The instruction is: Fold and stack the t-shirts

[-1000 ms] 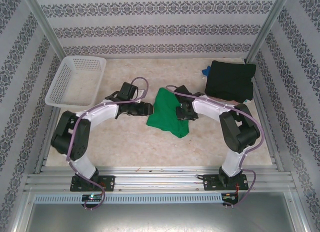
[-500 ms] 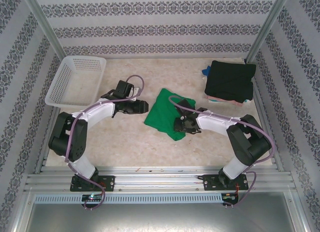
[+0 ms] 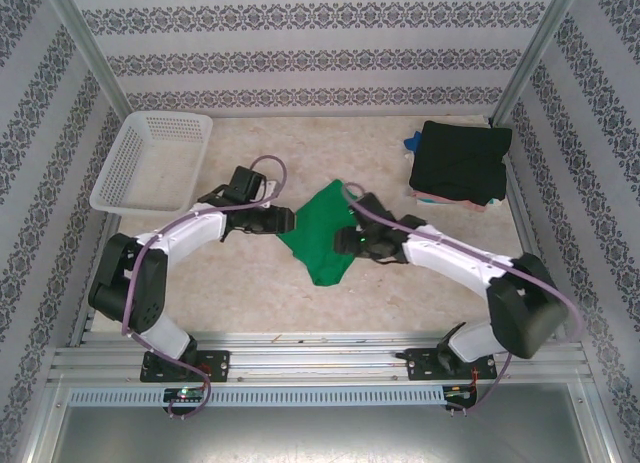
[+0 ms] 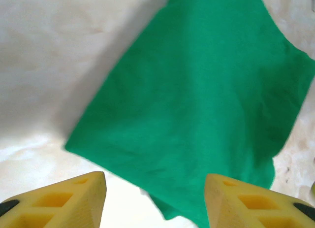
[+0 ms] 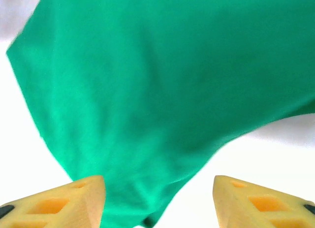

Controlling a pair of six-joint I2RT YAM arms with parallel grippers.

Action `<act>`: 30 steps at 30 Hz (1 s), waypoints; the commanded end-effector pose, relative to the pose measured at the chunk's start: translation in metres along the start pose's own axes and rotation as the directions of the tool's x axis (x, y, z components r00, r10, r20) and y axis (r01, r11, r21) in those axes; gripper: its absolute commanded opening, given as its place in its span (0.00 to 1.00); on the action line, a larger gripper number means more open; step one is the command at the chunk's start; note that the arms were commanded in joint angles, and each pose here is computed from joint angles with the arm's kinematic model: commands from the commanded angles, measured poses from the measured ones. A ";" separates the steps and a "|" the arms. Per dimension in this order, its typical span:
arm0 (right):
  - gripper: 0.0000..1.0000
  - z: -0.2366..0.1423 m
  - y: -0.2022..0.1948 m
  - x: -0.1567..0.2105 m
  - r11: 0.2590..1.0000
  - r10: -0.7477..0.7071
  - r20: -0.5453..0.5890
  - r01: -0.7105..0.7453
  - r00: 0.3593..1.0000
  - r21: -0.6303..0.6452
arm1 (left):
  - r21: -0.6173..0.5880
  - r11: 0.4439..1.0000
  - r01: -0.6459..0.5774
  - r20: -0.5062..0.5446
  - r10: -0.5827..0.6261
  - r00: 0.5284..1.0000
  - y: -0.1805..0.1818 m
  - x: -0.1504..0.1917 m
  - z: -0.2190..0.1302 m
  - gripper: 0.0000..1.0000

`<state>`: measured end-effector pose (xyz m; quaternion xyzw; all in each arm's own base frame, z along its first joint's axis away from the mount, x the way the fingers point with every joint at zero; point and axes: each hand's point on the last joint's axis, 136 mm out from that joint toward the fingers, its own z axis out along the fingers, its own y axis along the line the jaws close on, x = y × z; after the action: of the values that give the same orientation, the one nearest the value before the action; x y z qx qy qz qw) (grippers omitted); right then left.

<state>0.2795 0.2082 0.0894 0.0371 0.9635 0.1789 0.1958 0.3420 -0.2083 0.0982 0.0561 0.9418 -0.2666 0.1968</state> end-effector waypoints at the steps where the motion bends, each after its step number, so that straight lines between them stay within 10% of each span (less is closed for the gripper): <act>1: 0.63 -0.002 -0.050 -0.007 0.995 0.047 0.011 -0.048 0.999 0.093 | 0.047 0.994 -0.094 0.019 0.094 0.995 -0.039 0.004 0.007 0.56; 11: 0.70 0.028 -0.076 -0.045 0.989 0.132 0.008 -0.133 0.991 0.071 | 0.040 0.952 -0.304 -0.093 0.307 0.947 -0.087 0.062 0.047 0.61; 21: 0.67 0.054 -0.069 -0.062 0.978 0.208 0.005 -0.208 0.978 -0.019 | -0.050 0.699 -0.714 -0.022 0.714 0.700 -0.103 0.069 0.043 1.00; 30: 0.63 0.065 -0.077 -0.057 0.967 0.253 -0.004 -0.253 0.967 0.004 | -0.111 0.500 -0.859 -0.147 0.846 0.512 -0.098 0.098 0.072 1.00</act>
<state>0.3470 0.1466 0.0247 0.1470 0.9579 0.1875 0.1603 0.2550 -0.3226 0.0551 0.4618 0.8436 -0.0886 0.2591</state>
